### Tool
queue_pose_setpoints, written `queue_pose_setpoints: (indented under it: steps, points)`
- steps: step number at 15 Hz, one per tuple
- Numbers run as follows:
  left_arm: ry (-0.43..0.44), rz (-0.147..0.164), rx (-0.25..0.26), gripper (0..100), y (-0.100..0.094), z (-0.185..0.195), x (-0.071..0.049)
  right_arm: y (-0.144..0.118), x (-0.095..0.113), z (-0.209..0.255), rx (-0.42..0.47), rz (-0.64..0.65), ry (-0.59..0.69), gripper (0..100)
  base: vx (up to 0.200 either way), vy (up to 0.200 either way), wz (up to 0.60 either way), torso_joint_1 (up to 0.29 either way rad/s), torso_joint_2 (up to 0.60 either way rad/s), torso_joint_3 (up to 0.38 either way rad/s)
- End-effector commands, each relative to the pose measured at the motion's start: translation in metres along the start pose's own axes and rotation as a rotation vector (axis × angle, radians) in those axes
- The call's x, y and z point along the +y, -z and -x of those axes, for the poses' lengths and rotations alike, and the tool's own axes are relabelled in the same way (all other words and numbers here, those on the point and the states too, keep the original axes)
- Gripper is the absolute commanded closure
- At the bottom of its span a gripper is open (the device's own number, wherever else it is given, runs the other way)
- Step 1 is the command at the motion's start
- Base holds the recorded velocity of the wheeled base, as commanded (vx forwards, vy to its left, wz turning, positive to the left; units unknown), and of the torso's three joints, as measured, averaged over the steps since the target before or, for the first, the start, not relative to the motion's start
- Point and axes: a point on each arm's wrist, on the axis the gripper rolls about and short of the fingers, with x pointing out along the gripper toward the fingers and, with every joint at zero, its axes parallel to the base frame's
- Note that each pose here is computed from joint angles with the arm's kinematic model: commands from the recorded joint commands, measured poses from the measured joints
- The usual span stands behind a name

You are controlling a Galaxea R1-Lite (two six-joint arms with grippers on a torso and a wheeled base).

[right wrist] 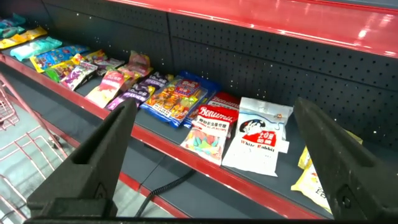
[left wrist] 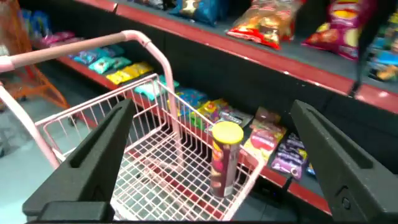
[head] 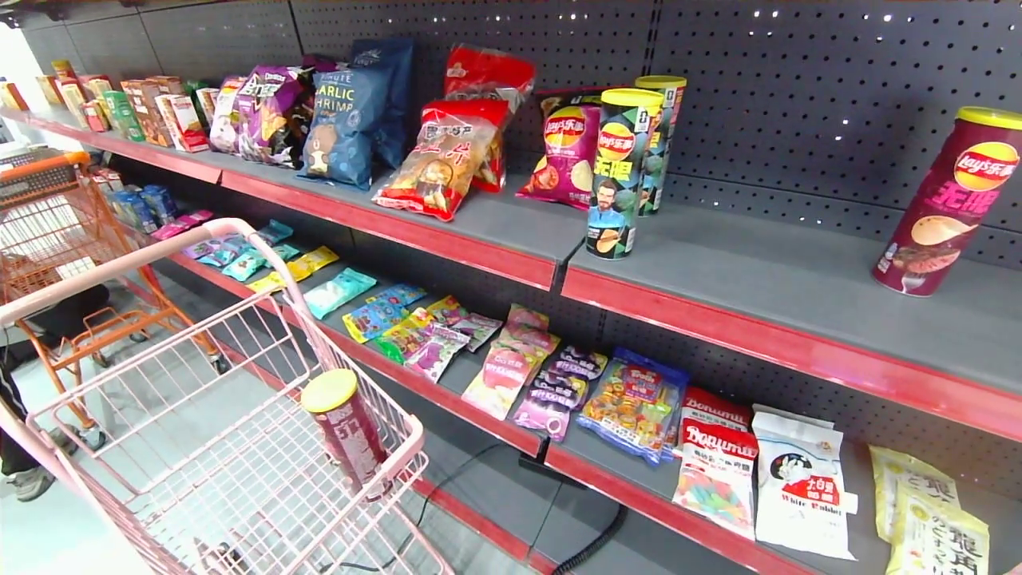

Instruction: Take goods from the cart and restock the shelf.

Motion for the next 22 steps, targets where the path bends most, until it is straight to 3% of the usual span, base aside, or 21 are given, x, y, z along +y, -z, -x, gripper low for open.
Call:
queue_pose_setpoints:
  steps: [1, 2, 3, 5, 7, 10, 14, 18, 22]
  points:
    - [-0.046, -0.003, 0.223, 0, -0.018, -0.139, -0.009, 0.0, 0.0, 0.0, 0.001, 0.0, 0.0, 0, 0.0, 0.0, 0.0, 0.0, 0.0, 0.0]
    - [-0.011, -0.003, 0.247, 0, -0.011, -0.149, -0.009, 0.0, 0.0, 0.0, 0.001, 0.0, 0.0, 0, 0.0, 0.0, 0.0, 0.0, 0.0, 0.0]
    - [0.05, -0.013, 0.314, 0, 0.008, -0.163, -0.009, 0.0, 0.0, 0.0, 0.001, 0.002, 0.0, 0, 0.0, 0.0, 0.0, 0.0, 0.0, 0.0]
    - [0.109, -0.07, 0.453, 0, 0.048, -0.168, -0.005, 0.0, 0.0, 0.0, 0.001, 0.002, 0.0, 0, 0.0, 0.0, 0.0, 0.0, 0.0, 0.0]
    - [0.117, -0.078, 0.504, 0, 0.078, -0.175, -0.002, 0.0, 0.0, 0.0, 0.001, 0.002, 0.0, 0, 0.0, 0.0, 0.0, 0.0, 0.0, 0.0]
    - [0.138, -0.075, 0.521, 0, 0.115, -0.193, 0.001, 0.0, 0.0, 0.0, 0.001, 0.002, 0.0, 0, 0.0, 0.0, 0.0, 0.0, 0.0, 0.0]
    - [0.2, -0.056, 0.611, 0, 0.153, -0.202, 0.004, 0.0, 0.0, 0.0, 0.001, 0.002, 0.0, 0, 0.0, 0.0, 0.0, 0.0, 0.0, 0.0]
    - [0.248, -0.071, 0.615, 0, 0.178, -0.217, 0.006, 0.0, 0.0, 0.0, 0.001, 0.003, 0.0, 0, 0.0, 0.0, 0.0, 0.0, 0.0, 0.0]
    - [0.303, -0.072, 0.642, 0, 0.188, -0.221, 0.006, 0.0, 0.0, 0.0, 0.001, 0.003, 0.0, 0, 0.0, 0.0, 0.0, 0.0, 0.0, 0.0]
